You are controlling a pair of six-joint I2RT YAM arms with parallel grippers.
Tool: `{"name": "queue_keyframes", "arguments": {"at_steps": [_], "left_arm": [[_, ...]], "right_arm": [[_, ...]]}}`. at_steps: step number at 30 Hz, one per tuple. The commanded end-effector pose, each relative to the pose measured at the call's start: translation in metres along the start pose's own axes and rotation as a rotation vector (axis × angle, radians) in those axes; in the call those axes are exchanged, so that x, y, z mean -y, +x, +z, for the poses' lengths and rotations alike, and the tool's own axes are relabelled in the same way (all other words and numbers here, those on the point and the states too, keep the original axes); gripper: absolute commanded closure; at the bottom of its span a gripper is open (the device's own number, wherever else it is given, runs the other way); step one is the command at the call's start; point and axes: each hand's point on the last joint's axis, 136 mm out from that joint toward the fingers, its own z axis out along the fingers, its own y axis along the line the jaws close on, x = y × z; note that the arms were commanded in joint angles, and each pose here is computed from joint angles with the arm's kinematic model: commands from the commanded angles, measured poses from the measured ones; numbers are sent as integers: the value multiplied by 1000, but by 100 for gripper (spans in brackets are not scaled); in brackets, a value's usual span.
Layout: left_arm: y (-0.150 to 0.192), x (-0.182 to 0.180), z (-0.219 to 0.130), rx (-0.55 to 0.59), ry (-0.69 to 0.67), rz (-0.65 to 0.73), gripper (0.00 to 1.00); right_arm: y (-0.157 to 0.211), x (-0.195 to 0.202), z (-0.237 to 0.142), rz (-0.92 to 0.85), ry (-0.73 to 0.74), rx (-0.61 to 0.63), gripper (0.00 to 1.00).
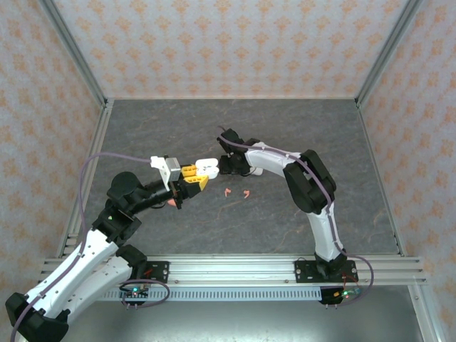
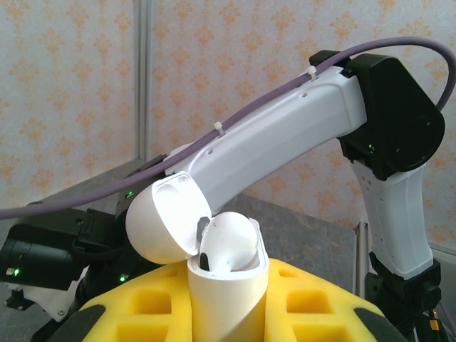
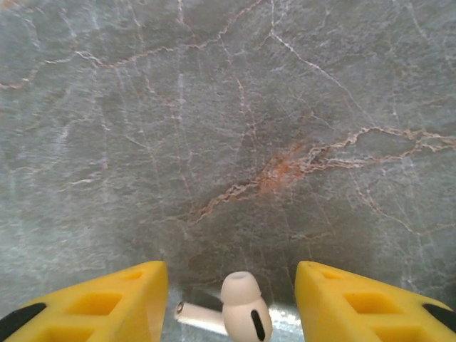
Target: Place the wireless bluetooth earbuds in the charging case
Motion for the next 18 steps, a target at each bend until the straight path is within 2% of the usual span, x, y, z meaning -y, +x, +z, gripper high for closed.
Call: {"name": "queue_keyframes", "arguments": {"at_steps": [1, 7, 18], "left_arm": [[-4, 2, -2, 19, -5, 37, 100], [-4, 1, -2, 18, -8, 38, 100], [-4, -1, 0, 11, -15, 35, 100]], "right_arm": [[9, 11, 3, -55, 86, -31, 49], [22, 20, -1, -84, 122, -61, 54], [38, 33, -15, -106, 144, -76, 56]]}}
